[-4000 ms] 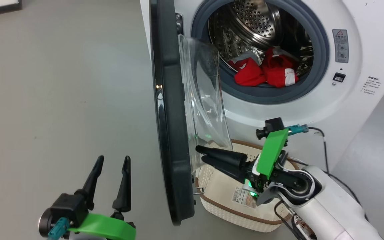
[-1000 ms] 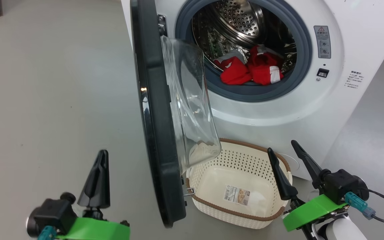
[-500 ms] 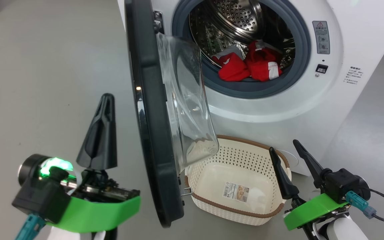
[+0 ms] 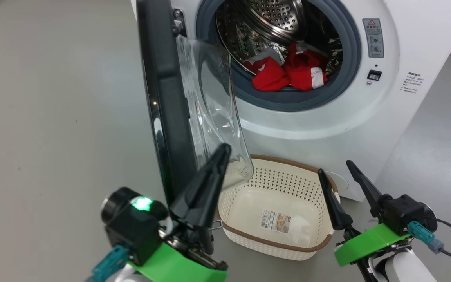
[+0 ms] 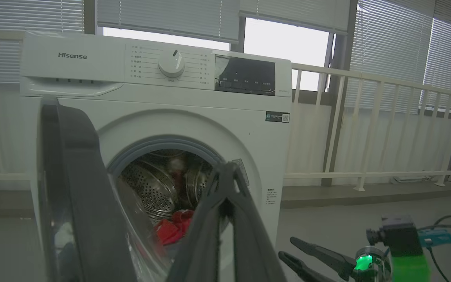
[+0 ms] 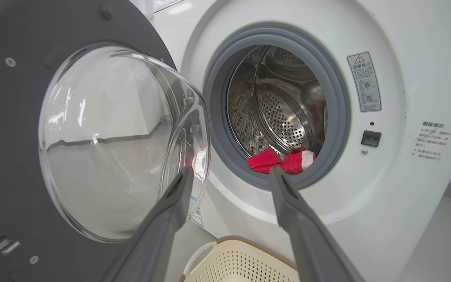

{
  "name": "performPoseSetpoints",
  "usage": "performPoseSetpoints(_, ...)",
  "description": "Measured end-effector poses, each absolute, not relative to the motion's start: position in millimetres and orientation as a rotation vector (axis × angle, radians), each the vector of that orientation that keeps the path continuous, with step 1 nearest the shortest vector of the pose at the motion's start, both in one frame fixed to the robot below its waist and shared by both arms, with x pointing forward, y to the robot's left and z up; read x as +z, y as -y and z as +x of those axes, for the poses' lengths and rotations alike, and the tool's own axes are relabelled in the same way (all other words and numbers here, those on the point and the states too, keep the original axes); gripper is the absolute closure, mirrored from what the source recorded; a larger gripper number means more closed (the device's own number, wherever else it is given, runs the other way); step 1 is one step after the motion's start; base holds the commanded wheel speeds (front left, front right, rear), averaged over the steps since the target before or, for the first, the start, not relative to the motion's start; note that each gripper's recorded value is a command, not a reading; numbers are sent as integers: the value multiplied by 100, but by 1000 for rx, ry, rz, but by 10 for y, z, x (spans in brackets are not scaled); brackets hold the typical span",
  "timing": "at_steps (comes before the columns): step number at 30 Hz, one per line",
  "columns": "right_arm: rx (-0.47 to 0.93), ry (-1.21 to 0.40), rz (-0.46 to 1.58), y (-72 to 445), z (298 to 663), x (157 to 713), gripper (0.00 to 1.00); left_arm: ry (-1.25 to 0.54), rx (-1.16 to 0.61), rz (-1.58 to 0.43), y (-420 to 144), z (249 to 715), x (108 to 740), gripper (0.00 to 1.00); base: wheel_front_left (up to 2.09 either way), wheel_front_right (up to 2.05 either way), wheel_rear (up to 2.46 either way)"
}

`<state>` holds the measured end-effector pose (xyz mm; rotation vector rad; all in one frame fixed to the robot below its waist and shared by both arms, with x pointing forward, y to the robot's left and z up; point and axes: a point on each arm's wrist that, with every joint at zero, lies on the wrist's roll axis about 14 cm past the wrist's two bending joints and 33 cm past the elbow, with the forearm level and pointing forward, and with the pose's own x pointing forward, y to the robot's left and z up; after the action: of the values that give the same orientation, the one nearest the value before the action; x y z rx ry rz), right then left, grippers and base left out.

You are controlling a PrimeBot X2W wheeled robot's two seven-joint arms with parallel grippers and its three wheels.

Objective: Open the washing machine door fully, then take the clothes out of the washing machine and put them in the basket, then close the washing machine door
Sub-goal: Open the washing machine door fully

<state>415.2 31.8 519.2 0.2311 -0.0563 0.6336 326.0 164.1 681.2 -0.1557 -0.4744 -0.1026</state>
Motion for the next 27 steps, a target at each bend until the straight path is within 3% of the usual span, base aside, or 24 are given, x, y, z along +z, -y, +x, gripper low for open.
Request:
performPoseSetpoints(12,634,61,242,-339,4213,5198,0,212,-157,-173,-1425,3361,6197,100,0,0,0)
performPoseSetpoints(19,631,53,246,-331,4229,5162,0,70,-74,-177,-1592,3403,5798,100,0,0,0)
performPoseSetpoints(27,635,48,248,-350,4235,5144,0,36,-1,-181,-1749,3411,5686,100,0,0,0)
